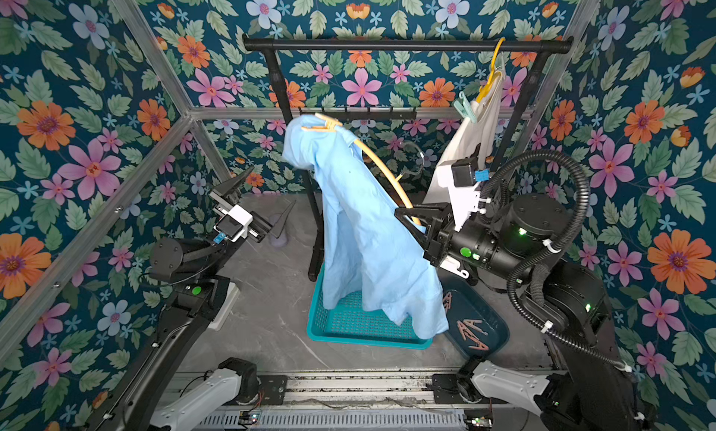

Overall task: Use clothespins to secure the t-shirt on both sides of the hanger
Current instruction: Hang the hanger on the clothesline.

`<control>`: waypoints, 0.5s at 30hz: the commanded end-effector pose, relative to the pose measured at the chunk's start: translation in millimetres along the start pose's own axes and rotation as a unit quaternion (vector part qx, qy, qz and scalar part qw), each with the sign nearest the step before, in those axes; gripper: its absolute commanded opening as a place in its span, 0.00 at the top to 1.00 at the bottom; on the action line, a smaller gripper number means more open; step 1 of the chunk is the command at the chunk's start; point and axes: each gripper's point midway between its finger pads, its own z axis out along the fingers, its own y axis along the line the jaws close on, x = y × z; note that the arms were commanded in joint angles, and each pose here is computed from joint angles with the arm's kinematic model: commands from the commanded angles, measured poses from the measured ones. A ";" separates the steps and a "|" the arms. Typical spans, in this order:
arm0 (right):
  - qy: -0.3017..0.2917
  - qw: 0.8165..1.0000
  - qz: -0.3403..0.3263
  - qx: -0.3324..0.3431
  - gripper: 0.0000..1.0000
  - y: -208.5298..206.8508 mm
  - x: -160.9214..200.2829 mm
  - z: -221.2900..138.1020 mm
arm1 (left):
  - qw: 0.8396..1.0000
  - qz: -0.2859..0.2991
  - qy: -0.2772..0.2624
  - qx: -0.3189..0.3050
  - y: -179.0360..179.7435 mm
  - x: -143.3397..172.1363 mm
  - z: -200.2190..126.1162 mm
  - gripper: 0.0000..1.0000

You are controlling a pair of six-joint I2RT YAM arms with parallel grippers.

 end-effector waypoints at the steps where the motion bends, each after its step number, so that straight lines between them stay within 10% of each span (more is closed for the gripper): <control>1: -0.081 0.996 -0.012 0.034 1.00 -7.8 -47.2 4.9 | 1.000 -0.020 0.002 -0.024 8.6 -3.5 -3.5 0.01; 15: -0.083 0.977 0.043 0.194 1.00 -77.5 -59.1 65.9 | 0.996 -0.080 0.035 -0.031 0.3 23.7 -6.8 0.02</control>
